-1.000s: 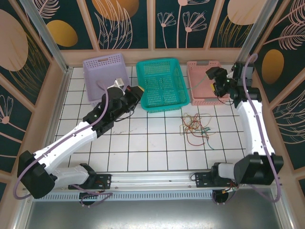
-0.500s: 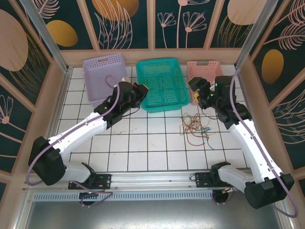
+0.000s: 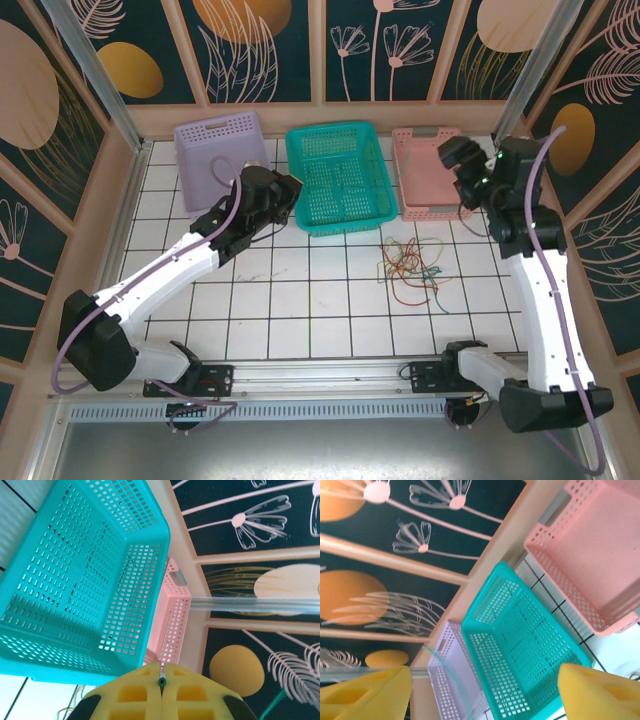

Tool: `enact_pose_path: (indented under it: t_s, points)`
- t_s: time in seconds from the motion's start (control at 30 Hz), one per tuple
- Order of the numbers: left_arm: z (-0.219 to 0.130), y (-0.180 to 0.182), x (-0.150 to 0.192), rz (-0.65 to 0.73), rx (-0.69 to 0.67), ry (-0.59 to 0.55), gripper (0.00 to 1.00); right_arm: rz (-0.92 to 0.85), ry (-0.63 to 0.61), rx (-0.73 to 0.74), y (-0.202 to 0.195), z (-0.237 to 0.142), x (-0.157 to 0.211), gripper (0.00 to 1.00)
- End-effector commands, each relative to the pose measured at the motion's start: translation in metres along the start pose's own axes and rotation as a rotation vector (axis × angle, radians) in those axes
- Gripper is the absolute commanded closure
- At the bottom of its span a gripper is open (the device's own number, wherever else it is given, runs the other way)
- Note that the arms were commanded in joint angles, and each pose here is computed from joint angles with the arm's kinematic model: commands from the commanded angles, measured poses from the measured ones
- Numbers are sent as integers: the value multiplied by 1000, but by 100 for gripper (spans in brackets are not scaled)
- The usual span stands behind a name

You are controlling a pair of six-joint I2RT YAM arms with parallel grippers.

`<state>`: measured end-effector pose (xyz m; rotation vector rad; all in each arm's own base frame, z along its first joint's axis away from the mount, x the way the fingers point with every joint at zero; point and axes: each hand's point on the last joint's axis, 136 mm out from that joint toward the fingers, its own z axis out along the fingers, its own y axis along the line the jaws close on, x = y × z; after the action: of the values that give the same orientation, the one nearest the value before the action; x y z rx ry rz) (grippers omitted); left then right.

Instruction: Untangle the cables

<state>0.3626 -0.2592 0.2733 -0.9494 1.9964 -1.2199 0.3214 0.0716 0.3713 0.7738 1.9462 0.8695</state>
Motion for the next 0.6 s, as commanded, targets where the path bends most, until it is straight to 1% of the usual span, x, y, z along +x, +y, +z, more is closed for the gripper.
enact_pose_path:
  t_s: [0.0, 0.07, 0.13, 0.2, 0.3, 0.43, 0.5, 0.57]
  points:
    - [11, -6, -1, -135, 21, 14, 100, -61, 83, -24, -6, 3, 45, 25]
    - [20, -7, 7, -194, 26, 58, 100, -77, 131, -116, 6, 12, 70, 25]
    - [27, -8, 16, -241, 21, 105, 100, -94, 184, -179, 16, 27, 88, 25]
    - [33, -8, 24, -287, 10, 151, 100, -120, 217, -204, 24, 43, 99, 26]
    - [35, -10, 30, -350, 17, 188, 100, -143, 227, -215, 30, 68, 108, 27]
    - [35, -15, 32, -403, 31, 206, 100, -95, 229, -179, 18, 100, 114, 35]
    - [35, -17, 34, -413, 34, 217, 100, -72, 234, -186, 20, 111, 115, 41]
    - [35, -17, 34, -416, 34, 220, 100, -72, 246, -164, 19, 122, 117, 46]
